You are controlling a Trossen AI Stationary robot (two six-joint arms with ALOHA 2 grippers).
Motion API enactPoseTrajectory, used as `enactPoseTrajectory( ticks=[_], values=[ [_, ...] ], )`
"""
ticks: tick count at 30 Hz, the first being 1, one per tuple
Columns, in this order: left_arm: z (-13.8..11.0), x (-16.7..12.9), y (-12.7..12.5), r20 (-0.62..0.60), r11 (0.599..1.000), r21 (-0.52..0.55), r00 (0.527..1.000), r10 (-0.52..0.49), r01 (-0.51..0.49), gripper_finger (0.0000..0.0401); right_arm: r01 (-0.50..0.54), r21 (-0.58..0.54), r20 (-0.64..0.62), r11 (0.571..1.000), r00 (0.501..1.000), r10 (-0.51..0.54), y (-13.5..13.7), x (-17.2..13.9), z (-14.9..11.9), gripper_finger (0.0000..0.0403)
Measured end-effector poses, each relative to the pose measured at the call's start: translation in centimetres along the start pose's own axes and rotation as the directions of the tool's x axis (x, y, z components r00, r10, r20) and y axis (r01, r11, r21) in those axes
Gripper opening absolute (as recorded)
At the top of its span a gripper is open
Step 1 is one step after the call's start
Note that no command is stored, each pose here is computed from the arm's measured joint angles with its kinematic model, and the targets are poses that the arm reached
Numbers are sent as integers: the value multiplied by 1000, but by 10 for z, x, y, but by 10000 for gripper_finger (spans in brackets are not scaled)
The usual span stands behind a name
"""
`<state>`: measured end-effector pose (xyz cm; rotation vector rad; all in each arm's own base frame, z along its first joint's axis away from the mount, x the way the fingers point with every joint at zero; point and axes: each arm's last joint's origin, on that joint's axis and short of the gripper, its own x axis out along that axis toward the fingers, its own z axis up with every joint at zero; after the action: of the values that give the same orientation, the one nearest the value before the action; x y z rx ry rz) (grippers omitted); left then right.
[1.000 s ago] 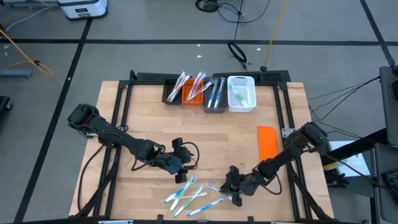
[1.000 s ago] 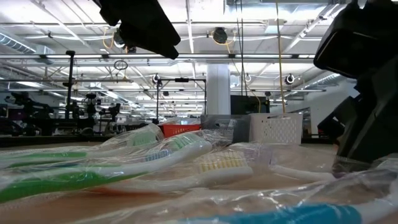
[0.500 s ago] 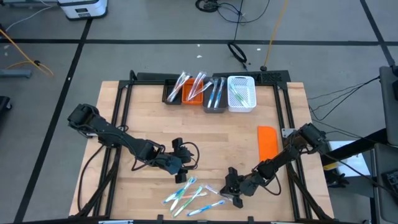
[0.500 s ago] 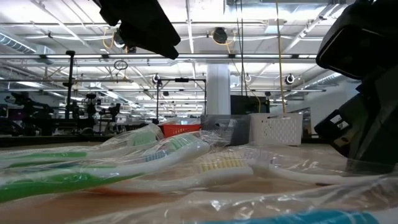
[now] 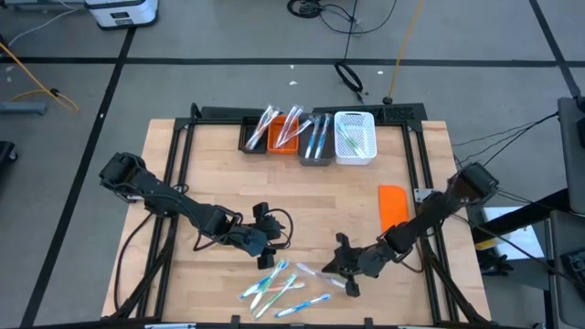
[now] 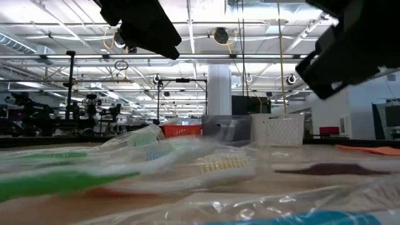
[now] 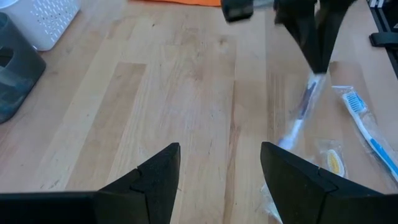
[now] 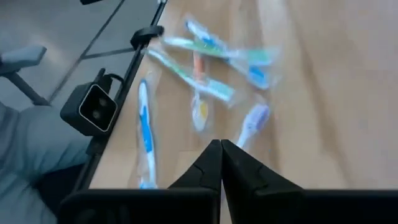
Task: Pick & Place Toothbrushes
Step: Put the purple toothbrush into the orange bin
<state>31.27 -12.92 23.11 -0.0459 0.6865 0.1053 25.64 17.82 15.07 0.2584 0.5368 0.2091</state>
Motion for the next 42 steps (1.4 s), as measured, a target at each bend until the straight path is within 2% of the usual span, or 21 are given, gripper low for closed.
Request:
enactPoseTrajectory(
  ticks=[4,9,16,21,26,30,34,42],
  values=[
    [0,0,0,1,1000,-3,1000,0,0,225,58,-39,31,998,998,-57,-3,-17,16,0],
    [0,0,0,1,1000,-3,1000,0,0,225,41,-23,64,999,997,-39,-3,-25,26,0],
    [0,0,0,3,1000,-6,1000,-1,1,225,20,56,-9,998,1000,-20,-5,-9,9,21],
    [0,0,0,4,1000,-7,1000,-2,2,225,-1,88,-23,996,1000,3,-6,9,-5,70],
    [0,0,0,5,1000,-7,1000,-2,2,225,21,105,-40,994,999,-17,-11,20,-15,126],
    [1,0,0,6,1000,-8,1000,-2,2,225,3,118,-11,993,1000,-2,-13,30,-21,156],
    [1,0,0,7,1000,-8,1000,-3,3,225,2,102,-3,995,1000,-1,-15,35,-26,170],
    [1,0,0,7,1000,-8,1000,-3,3,225,9,103,-9,995,1000,-9,-17,39,-30,166]
  ],
)
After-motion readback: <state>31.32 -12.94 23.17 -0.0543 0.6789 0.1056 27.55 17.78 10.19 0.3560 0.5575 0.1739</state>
